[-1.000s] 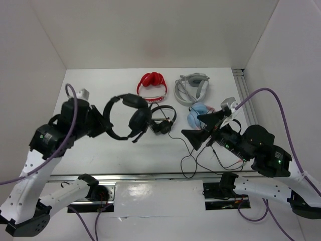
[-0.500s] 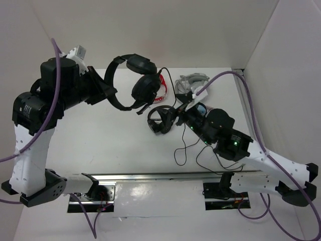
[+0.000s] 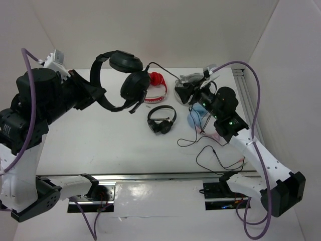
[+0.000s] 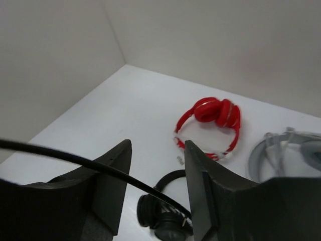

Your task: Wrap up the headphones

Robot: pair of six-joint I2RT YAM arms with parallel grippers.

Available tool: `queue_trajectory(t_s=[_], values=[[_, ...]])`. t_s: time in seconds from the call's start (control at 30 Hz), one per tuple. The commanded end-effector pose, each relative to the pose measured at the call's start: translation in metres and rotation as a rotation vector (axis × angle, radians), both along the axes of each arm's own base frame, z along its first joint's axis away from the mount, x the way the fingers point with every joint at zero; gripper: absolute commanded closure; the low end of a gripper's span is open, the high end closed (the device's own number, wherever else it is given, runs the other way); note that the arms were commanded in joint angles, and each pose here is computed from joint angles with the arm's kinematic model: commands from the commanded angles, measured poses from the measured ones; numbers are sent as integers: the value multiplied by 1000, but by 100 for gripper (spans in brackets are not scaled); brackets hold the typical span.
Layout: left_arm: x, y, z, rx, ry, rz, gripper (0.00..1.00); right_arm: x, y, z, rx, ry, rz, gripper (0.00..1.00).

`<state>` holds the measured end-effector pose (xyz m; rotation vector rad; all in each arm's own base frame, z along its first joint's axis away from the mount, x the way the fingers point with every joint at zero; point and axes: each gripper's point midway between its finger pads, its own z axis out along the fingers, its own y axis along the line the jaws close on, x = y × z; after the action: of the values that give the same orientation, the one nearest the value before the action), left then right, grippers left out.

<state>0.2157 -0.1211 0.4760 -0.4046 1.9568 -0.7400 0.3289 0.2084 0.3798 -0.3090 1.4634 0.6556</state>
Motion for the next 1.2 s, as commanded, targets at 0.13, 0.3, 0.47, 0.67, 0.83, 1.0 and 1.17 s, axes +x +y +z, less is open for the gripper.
queue_trajectory(t_s=[0.13, 0.3, 0.47, 0.67, 0.83, 1.0, 1.17], values=[[19, -15, 41, -145, -93, 9, 100, -41, 50, -22, 41, -29, 389, 40], [34, -25, 47, -184, -90, -11, 100, -36, 57, -56, 37, 15, 398, 42], [54, -13, 53, -201, -93, 37, 100, -22, 61, -92, 24, 94, 375, 41], [70, -11, 43, -240, -53, 13, 100, -17, 61, -118, 32, 134, 366, 36], [80, -4, 36, -251, -35, 33, 100, -2, 62, -126, 50, 194, 281, 100], [105, 0, 8, -282, 22, 74, 100, 9, 78, -128, -1, 285, 58, 100], [126, 13, -31, -303, 84, 199, 100, 17, 84, -140, -107, 360, -125, 100]])
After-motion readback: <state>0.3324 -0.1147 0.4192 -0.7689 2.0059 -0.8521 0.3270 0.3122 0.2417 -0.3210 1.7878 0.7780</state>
